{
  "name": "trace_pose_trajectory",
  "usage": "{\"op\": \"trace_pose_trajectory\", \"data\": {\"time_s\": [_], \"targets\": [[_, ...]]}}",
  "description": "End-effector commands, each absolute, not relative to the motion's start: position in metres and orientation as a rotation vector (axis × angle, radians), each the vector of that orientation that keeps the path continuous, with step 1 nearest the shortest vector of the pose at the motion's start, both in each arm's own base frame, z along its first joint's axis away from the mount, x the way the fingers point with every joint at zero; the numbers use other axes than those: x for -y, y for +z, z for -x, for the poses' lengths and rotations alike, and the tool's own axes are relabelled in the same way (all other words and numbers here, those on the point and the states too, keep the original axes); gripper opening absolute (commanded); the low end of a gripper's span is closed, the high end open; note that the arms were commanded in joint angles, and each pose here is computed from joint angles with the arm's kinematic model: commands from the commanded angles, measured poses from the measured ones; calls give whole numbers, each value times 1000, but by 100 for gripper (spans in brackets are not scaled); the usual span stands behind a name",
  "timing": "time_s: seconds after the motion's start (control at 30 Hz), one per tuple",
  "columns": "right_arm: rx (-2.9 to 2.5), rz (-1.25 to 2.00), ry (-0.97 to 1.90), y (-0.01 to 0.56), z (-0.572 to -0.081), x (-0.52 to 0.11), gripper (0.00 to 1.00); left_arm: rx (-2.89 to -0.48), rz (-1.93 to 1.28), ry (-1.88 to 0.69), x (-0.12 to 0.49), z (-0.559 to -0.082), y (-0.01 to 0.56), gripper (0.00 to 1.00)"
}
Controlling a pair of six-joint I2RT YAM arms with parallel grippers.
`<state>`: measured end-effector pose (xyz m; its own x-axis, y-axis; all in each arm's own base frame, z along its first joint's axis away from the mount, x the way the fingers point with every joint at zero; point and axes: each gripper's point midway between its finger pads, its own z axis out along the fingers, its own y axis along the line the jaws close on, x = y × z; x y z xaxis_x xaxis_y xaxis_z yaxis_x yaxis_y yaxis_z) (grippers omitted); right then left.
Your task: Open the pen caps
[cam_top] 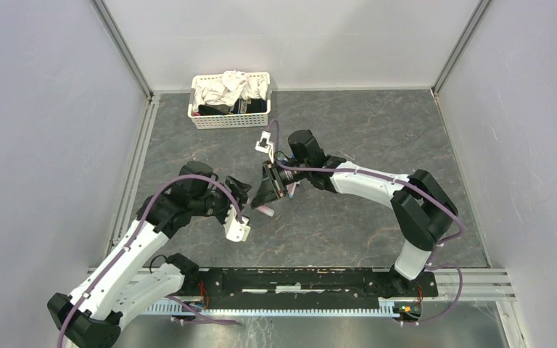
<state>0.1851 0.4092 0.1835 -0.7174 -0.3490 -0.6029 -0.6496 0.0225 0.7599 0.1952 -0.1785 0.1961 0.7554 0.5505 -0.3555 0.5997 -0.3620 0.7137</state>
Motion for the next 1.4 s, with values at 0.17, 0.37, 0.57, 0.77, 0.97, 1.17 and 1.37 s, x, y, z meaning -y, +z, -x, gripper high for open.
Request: {"op": "trace_pose_trajectory", "data": {"time_s": [0.17,0.37,0.57,0.77,0.97,1.17,1.37], "targets": [[-1966,1064,1805,207,-186,-421,12,-752,-2136,23,176,-197,188,47],[-1998,1059,1813,201,-184,-429,17,-718,-2137,30,179,-195,187,19],[-2019,1059,1808,192,-182,-426,38,-851,-2080,31,177,-205,188,3],[-2029,1065,1804,186,-177,-421,38,-988,-2003,-8,178,-213,197,2],[-2045,1119,1750,177,-172,-411,14,-1045,-1993,32,172,-220,195,2],[-2144,1142,1620,144,-163,-374,4,-1110,-2015,119,160,-235,188,2],[-2233,1135,1481,113,-158,-340,3,-1144,-2065,245,128,-267,183,2]]}}
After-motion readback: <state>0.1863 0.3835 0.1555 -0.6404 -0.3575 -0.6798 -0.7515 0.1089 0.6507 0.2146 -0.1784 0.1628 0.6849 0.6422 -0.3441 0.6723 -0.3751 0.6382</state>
